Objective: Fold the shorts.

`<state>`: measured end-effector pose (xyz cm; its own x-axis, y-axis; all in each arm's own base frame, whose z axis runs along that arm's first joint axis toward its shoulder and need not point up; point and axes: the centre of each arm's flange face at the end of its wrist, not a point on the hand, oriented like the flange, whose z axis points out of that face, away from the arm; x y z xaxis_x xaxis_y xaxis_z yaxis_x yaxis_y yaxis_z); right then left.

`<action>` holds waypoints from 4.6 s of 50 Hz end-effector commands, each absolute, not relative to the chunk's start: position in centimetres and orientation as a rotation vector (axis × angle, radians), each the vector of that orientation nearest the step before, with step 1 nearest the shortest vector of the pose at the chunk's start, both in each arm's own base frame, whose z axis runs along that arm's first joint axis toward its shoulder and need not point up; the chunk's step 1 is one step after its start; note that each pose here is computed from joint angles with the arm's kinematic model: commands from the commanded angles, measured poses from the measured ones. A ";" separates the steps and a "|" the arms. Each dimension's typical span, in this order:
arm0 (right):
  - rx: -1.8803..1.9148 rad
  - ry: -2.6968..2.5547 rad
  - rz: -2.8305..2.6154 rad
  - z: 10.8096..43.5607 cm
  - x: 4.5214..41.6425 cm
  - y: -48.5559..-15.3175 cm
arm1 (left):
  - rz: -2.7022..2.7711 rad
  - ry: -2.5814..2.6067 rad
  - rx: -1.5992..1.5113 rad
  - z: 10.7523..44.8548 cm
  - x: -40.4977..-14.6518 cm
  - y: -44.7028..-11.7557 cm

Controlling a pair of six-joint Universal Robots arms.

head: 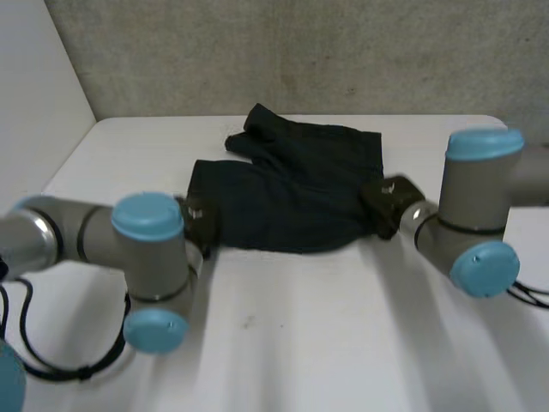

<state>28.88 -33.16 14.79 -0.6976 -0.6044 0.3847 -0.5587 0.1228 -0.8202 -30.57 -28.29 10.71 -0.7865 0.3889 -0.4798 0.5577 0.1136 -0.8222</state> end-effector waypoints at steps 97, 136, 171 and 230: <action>-1.466 2.352 -1.362 16.6 21.8 -19.4 | -1.810 2.129 0.978 19.1 -30.6 -29.2; -1.052 2.381 -1.550 16.6 21.6 -24.2 | -1.560 2.658 1.042 15.9 -25.4 -16.6; -1.047 2.193 -2.250 18.1 28.2 -41.4 | -2.241 1.959 0.958 14.2 -38.4 -39.5; -1.736 2.346 -1.964 20.7 20.2 -33.5 | -1.999 2.240 0.908 22.5 -25.4 -30.3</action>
<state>19.19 -33.53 18.16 -0.6125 -0.4496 0.6502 -0.7485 0.0654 -0.6599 -25.80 -30.89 21.83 -0.8292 0.4167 -0.3725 0.4204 0.0258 -0.9070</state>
